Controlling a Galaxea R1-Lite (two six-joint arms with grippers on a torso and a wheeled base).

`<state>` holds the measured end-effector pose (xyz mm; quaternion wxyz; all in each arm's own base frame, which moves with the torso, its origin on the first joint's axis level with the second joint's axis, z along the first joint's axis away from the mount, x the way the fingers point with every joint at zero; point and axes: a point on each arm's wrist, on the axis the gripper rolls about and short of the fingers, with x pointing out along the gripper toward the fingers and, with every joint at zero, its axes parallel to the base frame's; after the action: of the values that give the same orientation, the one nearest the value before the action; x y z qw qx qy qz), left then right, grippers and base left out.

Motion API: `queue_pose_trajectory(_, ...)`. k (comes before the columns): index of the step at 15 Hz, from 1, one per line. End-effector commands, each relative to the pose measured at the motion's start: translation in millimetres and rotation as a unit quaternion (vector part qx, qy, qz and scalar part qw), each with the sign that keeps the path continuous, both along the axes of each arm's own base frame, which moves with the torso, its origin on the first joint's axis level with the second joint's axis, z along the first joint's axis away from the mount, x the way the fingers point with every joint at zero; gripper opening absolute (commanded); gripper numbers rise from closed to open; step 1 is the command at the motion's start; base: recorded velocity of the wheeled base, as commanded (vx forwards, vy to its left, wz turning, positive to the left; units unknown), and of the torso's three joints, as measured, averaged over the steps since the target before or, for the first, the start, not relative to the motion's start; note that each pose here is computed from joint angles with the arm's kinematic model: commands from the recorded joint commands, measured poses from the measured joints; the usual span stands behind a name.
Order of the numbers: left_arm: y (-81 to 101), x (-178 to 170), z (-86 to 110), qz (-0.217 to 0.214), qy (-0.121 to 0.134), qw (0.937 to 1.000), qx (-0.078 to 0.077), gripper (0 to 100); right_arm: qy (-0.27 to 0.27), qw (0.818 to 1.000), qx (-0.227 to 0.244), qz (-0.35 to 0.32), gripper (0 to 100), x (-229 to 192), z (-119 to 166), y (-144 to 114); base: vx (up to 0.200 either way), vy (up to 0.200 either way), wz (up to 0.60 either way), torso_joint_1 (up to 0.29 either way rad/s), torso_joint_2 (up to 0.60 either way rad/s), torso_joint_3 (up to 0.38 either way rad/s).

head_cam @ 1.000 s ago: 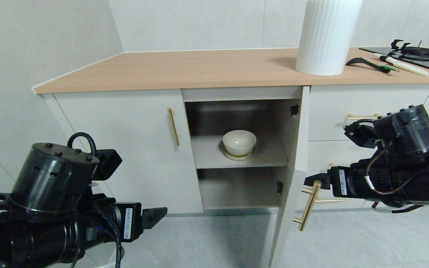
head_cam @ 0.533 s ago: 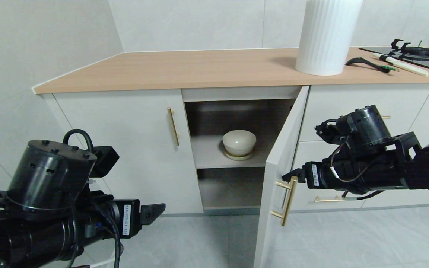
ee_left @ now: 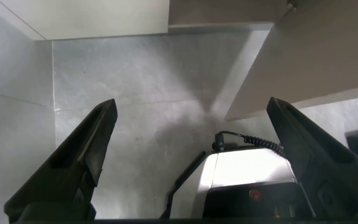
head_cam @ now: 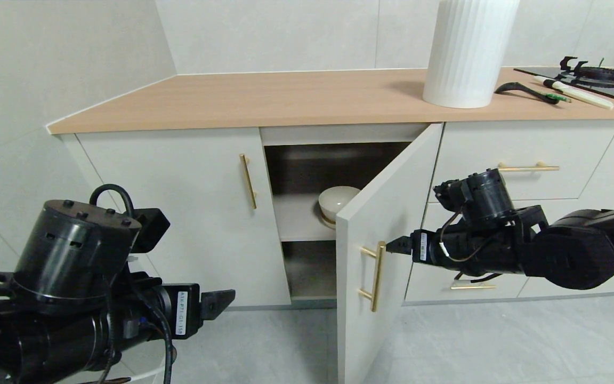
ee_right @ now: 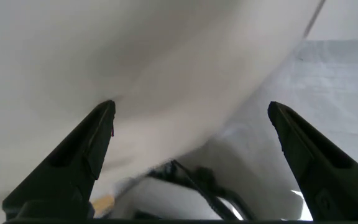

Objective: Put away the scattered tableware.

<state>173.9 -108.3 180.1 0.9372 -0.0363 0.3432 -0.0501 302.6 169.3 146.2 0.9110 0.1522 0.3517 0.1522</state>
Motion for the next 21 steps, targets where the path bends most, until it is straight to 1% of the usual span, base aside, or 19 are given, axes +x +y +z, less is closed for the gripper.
queue_pose_trajectory(1, 0.4, 0, 0.7, 0.000, -0.002, 1.0000, -0.001, 100, 0.006, 1.000, 0.002, -0.003, 100, 7, -13, 5, 0.000, 0.000, 0.00, 0.000, 0.00, 0.000)
queue_pose_trajectory(3, 0.2, -1, 0.6, 0.000, -0.001, 1.0000, 0.000, 100, 0.005, 1.000, 0.007, -0.006, 100, 9, -15, 7, 0.000, 0.000, 0.00, 0.000, 0.00, 0.000)
queue_pose_trajectory(5, 0.2, 0, 0.0, 0.000, 0.000, 1.0000, 0.001, 100, 0.002, 0.999, 0.030, -0.018, 100, 14, -17, 10, 0.200, 0.000, 0.00, -0.002, 0.00, 0.000)
queue_pose_trajectory(7, 0.1, 0, -0.7, 0.000, 0.001, 1.0000, 0.002, 100, -0.011, 0.999, 0.045, -0.024, 100, 18, -18, 13, 0.200, 0.000, 0.00, -0.005, 0.00, 0.005)
queue_pose_trajectory(10, 0.0, 2, -2.5, 0.018, -0.004, 0.9997, 0.018, 100, -0.018, 0.998, 0.051, -0.036, 100, 22, -20, 13, 0.000, 0.000, 0.00, 0.000, 0.00, 0.000)
queue_pose_trajectory(12, 0.4, 2, -3.1, 0.017, -0.003, 0.9997, 0.019, 100, -0.025, 0.996, 0.067, -0.044, 100, 26, -19, 16, 0.000, 0.000, 0.00, 0.000, 0.00, 0.000)
queue_pose_trajectory(15, 0.3, 2, -3.4, 0.017, -0.002, 0.9997, 0.020, 100, -0.037, 0.993, 0.077, -0.076, 100, 37, -24, 21, 0.000, 0.000, 0.00, 0.000, 0.00, 0.000)
queue_pose_trajectory(16, 0.4, 2, -3.8, 0.017, -0.002, 0.9996, 0.021, 100, -0.046, 0.991, 0.080, -0.101, 100, 45, -25, 23, 0.000, 0.000, 0.00, 0.000, 0.00, 0.000)
queue_pose_trajectory(19, 0.4, 2, -3.8, 0.016, -0.002, 0.9996, 0.021, 100, -0.057, 0.984, 0.095, -0.140, 100, 58, -25, 27, 0.000, 0.000, 0.00, 0.000, 0.00, 0.000)
queue_pose_trajectory(20, 0.5, 1, -4.2, 0.016, -0.001, 0.9996, 0.022, 100, -0.057, 0.984, 0.095, -0.140, 100, 58, -25, 27, 0.000, 0.000, 0.00, 0.000, 0.00, 0.000)
queue_pose_trajectory(21, 0.5, 1, -4.2, 0.016, -0.001, 0.9996, 0.022, 100, -0.069, 0.978, 0.099, -0.169, 100, 68, -24, 24, 0.000, 0.000, 0.00, 0.000, 0.00, 0.000)
